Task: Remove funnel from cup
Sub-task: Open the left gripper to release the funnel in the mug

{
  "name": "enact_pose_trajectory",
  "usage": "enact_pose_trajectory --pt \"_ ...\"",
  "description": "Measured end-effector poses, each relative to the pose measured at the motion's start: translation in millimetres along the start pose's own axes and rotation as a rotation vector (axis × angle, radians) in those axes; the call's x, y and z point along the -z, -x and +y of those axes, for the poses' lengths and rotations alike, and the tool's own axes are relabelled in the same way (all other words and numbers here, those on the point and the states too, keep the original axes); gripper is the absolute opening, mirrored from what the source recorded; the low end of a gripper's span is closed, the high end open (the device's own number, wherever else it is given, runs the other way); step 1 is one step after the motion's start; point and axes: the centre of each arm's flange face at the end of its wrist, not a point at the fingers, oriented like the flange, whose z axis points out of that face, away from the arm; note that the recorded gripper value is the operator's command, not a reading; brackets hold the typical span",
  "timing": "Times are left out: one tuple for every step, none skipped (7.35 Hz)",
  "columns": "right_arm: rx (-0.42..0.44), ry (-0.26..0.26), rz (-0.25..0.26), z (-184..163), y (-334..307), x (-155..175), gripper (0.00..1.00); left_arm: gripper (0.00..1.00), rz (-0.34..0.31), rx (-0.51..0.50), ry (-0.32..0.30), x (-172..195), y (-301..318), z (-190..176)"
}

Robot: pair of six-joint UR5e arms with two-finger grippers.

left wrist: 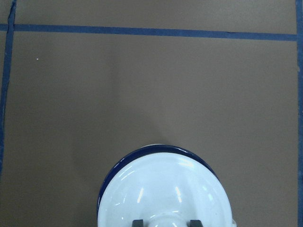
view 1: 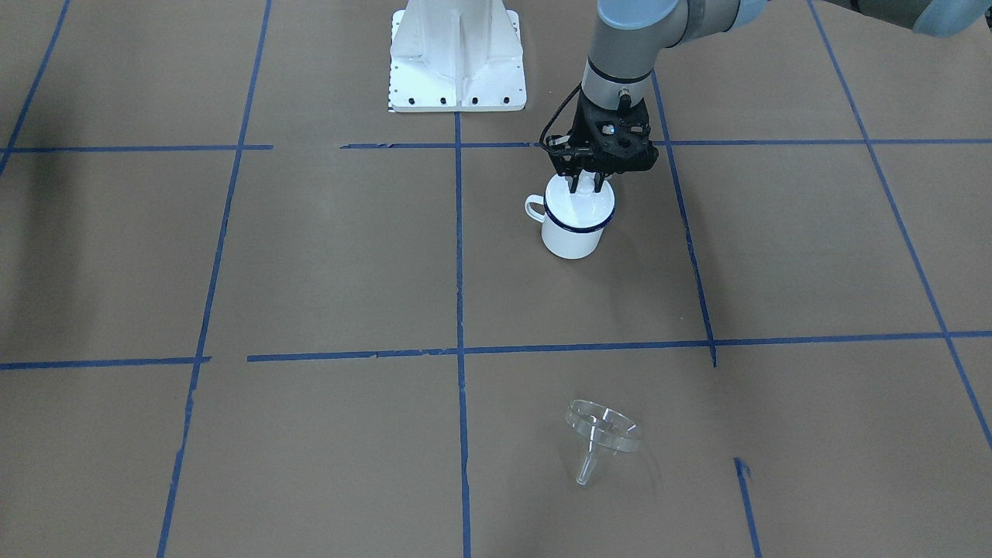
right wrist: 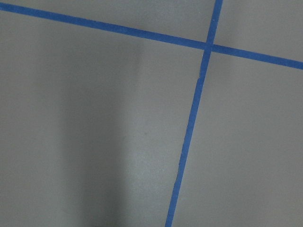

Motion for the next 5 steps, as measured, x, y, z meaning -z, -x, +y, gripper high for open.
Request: enact_pose_trajectory --pt "0.0 0.0 0.0 0.0 0.1 0.1 1.0 0.0 -0.001 0.0 0.001 -0.7 0.2 0.1" --pt "0.001 -0.001 0.0 0.0 0.3 0.3 1.0 0.0 -0.003 0.001 0.001 -1.8 0.8 -0.1" --pt "0.001 -0.001 0.0 0.0 0.3 0.4 1.0 0.0 -0.005 0.001 0.0 -2.8 1.3 -0.3" --pt "0.001 -0.001 0.0 0.0 0.3 0.3 1.0 0.0 -0.006 0.0 0.0 -3.1 1.5 -0.4" --pt "0.0 -0.001 0.0 0.0 0.2 0.3 1.0 0.27 -0.007 0.0 0.0 -3.5 1.7 -0.5"
